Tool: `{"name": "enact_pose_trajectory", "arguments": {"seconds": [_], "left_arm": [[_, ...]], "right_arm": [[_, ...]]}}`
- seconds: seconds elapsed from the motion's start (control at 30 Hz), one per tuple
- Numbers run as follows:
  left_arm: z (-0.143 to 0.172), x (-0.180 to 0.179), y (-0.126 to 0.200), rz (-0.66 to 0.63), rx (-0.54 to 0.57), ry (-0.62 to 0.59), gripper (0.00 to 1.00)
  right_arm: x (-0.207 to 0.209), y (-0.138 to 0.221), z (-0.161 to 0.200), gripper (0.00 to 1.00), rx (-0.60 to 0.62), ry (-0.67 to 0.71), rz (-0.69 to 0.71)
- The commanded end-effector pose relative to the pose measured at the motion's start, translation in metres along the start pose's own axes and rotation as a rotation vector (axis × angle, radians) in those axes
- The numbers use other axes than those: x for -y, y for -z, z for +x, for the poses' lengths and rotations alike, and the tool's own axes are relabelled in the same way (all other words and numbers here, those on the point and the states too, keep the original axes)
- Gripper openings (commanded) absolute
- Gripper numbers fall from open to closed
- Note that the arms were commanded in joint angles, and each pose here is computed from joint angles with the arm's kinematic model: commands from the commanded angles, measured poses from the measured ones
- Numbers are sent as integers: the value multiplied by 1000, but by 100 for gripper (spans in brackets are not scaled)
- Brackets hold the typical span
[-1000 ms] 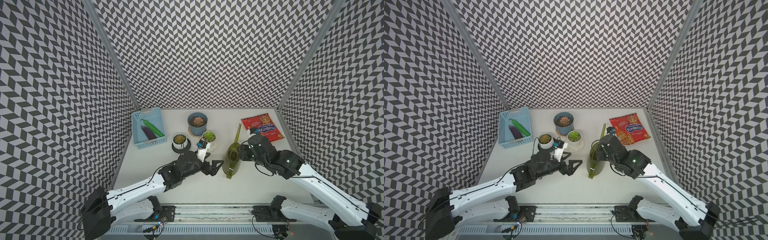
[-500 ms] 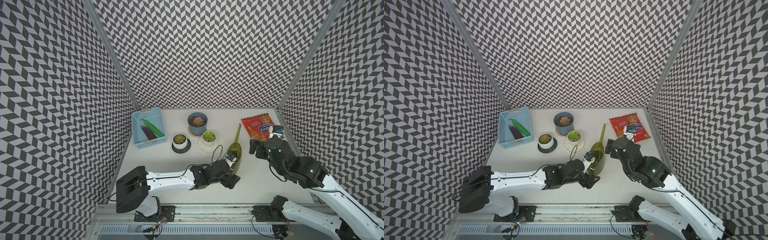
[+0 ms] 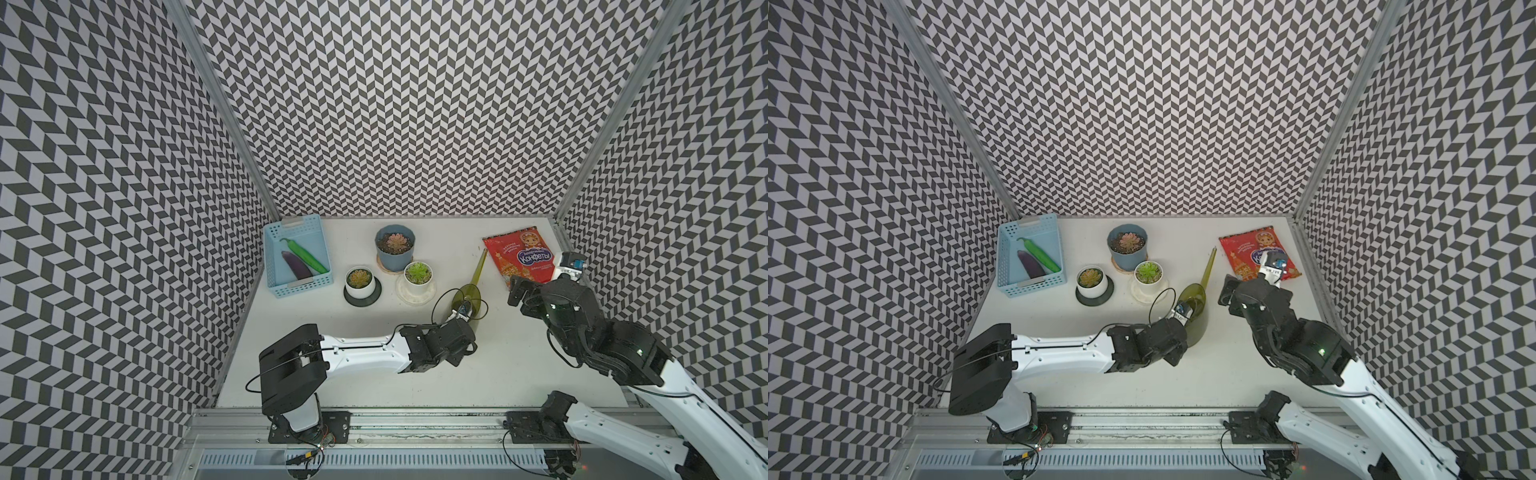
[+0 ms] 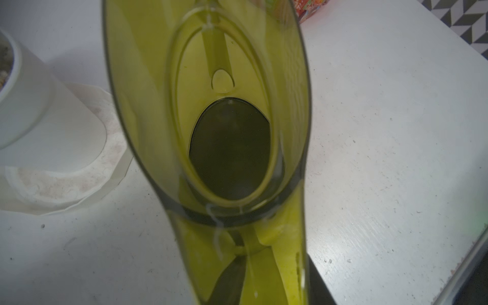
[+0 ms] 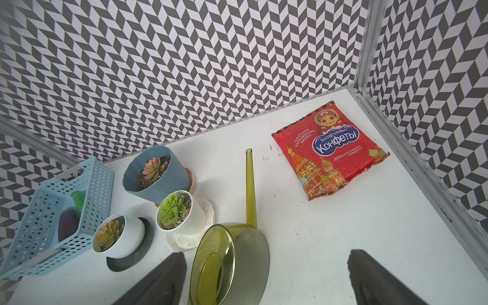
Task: Water the succulent around the soil edge
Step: Pick up the watering can from the center of the board.
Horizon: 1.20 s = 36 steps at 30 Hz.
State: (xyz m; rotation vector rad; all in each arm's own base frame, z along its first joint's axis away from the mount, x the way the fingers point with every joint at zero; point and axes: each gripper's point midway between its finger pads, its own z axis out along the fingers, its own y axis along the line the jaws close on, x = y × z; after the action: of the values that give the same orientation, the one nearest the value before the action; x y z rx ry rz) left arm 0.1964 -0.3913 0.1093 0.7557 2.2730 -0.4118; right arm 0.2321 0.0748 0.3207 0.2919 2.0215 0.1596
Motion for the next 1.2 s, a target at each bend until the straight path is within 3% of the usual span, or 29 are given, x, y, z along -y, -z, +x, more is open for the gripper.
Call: {"name": "enact_pose_trajectory", "arguments": {"seconds": [0.0, 0.23, 0.4, 0.6, 0.8, 1.13, 1.17], "left_arm": [[-14, 2, 12, -11, 50, -18, 24], [-63, 4, 64, 36, 198, -41, 0], [-107, 4, 120, 113, 277, -95, 0], [-128, -26, 166, 150, 198, -77, 0], [-118, -81, 198, 69, 106, 57, 0], [-50, -139, 235, -116, -161, 234, 0], [-43, -137, 238, -91, -177, 250, 0]], "right_arm": [[-3, 0, -8, 100, 38, -20, -9], [-5, 0, -11, 100, 47, -21, -16], [-4, 4, -19, 100, 66, -19, -5], [-3, 6, -28, 100, 91, -17, 11], [-7, 4, -34, 100, 113, -3, 11], [-20, -4, -37, 100, 129, 35, -7], [-21, -5, -35, 100, 126, 38, -9]]}}
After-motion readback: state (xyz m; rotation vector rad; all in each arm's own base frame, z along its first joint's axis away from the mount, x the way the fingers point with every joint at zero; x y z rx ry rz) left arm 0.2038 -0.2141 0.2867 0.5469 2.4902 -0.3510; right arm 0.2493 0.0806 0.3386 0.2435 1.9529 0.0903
